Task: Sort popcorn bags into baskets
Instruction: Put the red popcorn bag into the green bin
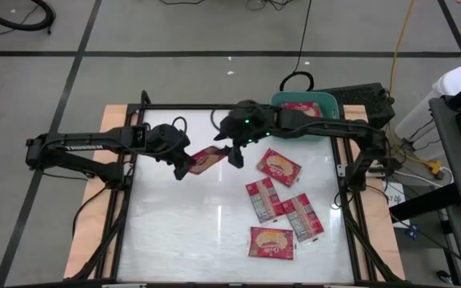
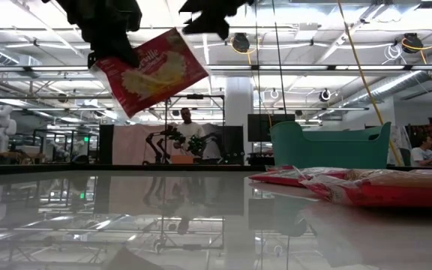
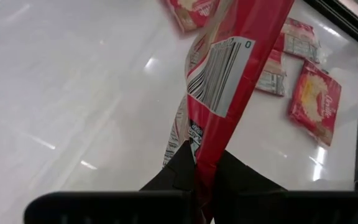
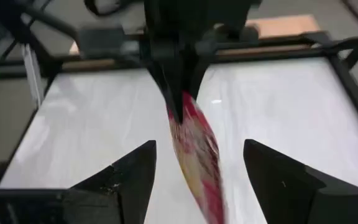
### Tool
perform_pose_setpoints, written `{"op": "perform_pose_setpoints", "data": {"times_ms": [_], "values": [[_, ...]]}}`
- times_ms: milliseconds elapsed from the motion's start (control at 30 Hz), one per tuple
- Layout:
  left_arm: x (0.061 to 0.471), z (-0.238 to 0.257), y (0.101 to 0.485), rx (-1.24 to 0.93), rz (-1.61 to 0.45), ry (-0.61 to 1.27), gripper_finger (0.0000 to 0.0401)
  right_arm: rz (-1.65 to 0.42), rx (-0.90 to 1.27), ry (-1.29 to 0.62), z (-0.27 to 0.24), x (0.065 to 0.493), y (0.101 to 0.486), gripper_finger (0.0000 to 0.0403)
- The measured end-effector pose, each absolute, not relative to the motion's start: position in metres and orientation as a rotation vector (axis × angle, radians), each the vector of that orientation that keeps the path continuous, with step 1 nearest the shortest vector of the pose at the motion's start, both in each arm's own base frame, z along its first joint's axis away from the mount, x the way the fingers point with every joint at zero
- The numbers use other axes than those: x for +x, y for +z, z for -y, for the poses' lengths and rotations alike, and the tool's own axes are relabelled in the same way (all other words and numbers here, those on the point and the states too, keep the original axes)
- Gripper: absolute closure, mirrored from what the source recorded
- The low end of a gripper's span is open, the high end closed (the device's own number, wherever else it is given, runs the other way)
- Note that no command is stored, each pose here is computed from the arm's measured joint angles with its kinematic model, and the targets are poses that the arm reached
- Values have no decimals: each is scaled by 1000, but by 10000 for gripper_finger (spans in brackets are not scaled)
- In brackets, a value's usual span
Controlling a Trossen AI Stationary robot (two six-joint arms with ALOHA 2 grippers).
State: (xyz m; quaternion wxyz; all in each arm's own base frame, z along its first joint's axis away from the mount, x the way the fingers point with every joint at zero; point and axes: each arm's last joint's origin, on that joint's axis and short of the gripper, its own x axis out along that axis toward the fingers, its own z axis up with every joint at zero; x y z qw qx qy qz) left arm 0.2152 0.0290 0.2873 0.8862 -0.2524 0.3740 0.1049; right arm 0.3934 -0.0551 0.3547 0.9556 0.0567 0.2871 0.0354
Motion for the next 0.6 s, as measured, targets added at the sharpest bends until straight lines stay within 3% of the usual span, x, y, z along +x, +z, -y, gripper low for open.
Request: {"op": "perform_pose_setpoints", "data": {"times_ms": [333, 467, 600], "values": [[219, -22, 290, -438, -748, 147, 377, -673, 67, 104, 58, 410, 319, 185], [222, -22, 294, -433, -697, 135, 374, -725, 84, 103, 57, 405, 305, 226], [226, -22, 298, -423, -646, 127, 373, -723, 87, 112, 57, 404, 305, 292]]}}
